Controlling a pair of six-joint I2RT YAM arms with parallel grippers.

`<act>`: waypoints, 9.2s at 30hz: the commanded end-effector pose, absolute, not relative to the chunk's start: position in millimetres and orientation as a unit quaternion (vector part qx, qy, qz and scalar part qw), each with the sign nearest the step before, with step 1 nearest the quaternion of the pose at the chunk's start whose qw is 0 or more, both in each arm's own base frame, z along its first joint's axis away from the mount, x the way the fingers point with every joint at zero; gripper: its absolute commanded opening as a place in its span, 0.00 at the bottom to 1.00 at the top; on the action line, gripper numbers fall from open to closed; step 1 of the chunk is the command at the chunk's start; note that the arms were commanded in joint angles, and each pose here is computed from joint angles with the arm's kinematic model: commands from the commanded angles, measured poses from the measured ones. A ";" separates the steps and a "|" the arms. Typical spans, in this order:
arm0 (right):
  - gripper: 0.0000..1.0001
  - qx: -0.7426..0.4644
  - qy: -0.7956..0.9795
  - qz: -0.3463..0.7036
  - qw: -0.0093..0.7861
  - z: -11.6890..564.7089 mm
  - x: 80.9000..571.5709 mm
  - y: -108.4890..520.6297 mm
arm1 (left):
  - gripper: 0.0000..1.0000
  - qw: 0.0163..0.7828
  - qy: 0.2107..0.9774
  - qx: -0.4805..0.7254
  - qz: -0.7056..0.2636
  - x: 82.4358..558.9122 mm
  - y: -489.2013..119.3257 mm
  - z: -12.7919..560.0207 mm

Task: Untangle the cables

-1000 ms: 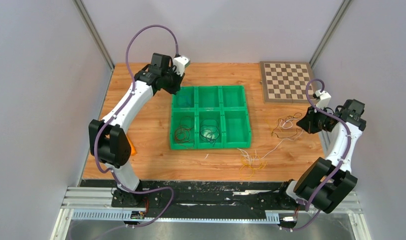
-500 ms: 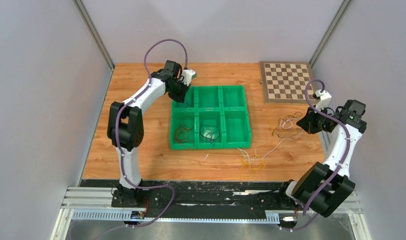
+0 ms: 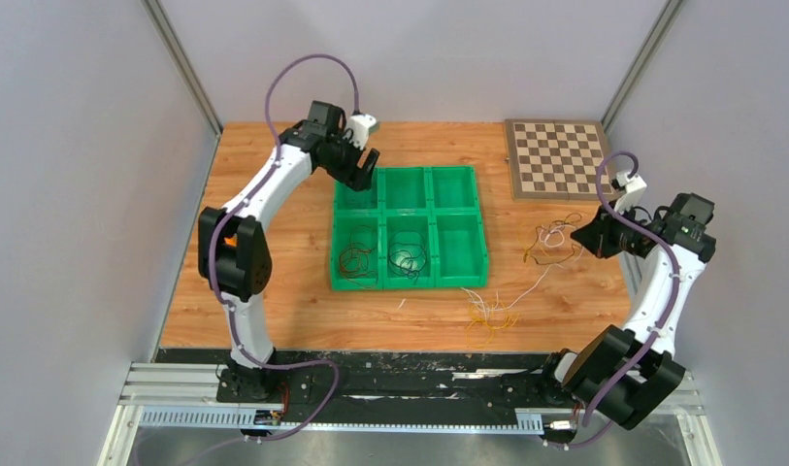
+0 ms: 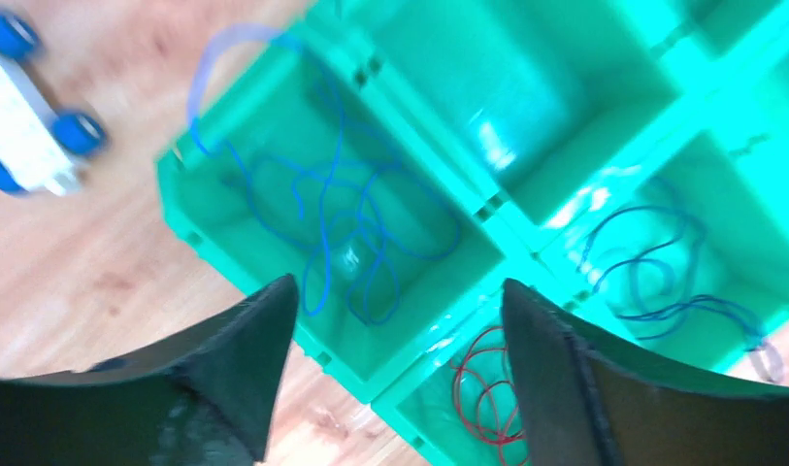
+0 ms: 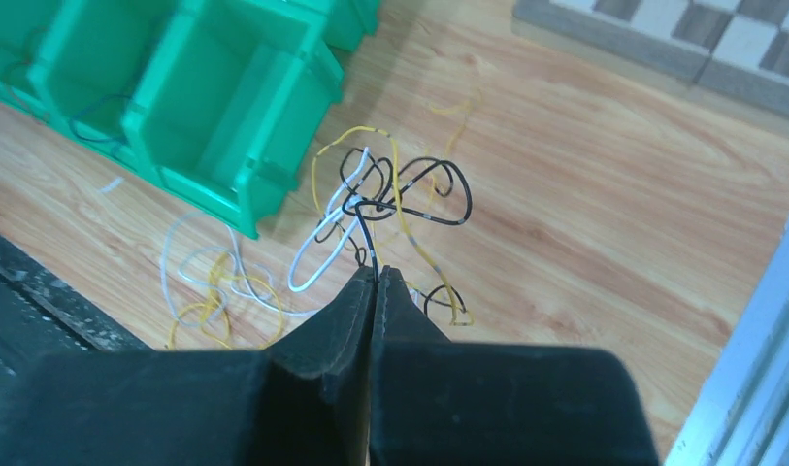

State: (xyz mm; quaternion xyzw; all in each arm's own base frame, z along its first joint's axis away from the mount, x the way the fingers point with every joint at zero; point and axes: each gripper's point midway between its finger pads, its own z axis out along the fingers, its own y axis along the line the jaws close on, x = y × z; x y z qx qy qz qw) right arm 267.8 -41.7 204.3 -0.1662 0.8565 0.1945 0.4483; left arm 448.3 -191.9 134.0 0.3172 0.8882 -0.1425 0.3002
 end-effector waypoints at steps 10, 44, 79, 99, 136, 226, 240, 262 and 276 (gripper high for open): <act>0.00 -0.271 0.720 0.329 0.548 334.1 251.5 47.6 | 0.88 0.481 0.565 0.457 -0.489 315.0 -325.8 373.6; 0.00 -0.288 0.719 0.302 0.555 337.9 225.6 73.0 | 0.42 0.310 0.530 0.473 -0.632 207.0 -449.0 320.2; 0.07 -0.228 0.809 0.205 0.501 172.1 282.7 22.3 | 0.00 0.444 0.370 0.453 -0.679 182.5 -430.7 524.9; 0.00 -0.204 0.880 0.069 0.423 100.0 272.9 -60.5 | 0.00 0.629 0.366 0.376 -0.573 274.9 -376.0 616.0; 0.00 -0.151 0.845 0.116 0.500 210.6 289.3 -85.3 | 0.00 0.532 0.599 0.316 -0.508 436.1 -322.7 316.7; 0.70 -0.595 0.724 0.242 0.253 57.9 182.5 136.6 | 1.00 0.466 0.694 0.383 -0.393 286.7 -265.9 284.3; 0.00 -0.452 0.781 0.246 0.354 147.7 214.0 116.4 | 0.98 0.481 0.584 0.519 -0.398 236.6 -293.1 291.7; 0.00 -0.350 0.768 0.336 0.417 238.8 214.4 119.4 | 0.77 0.485 0.510 0.592 -0.392 203.0 -472.6 186.7; 0.00 -0.358 0.757 0.341 0.427 253.9 210.9 122.2 | 0.80 0.496 0.525 0.574 -0.386 205.5 -505.1 162.9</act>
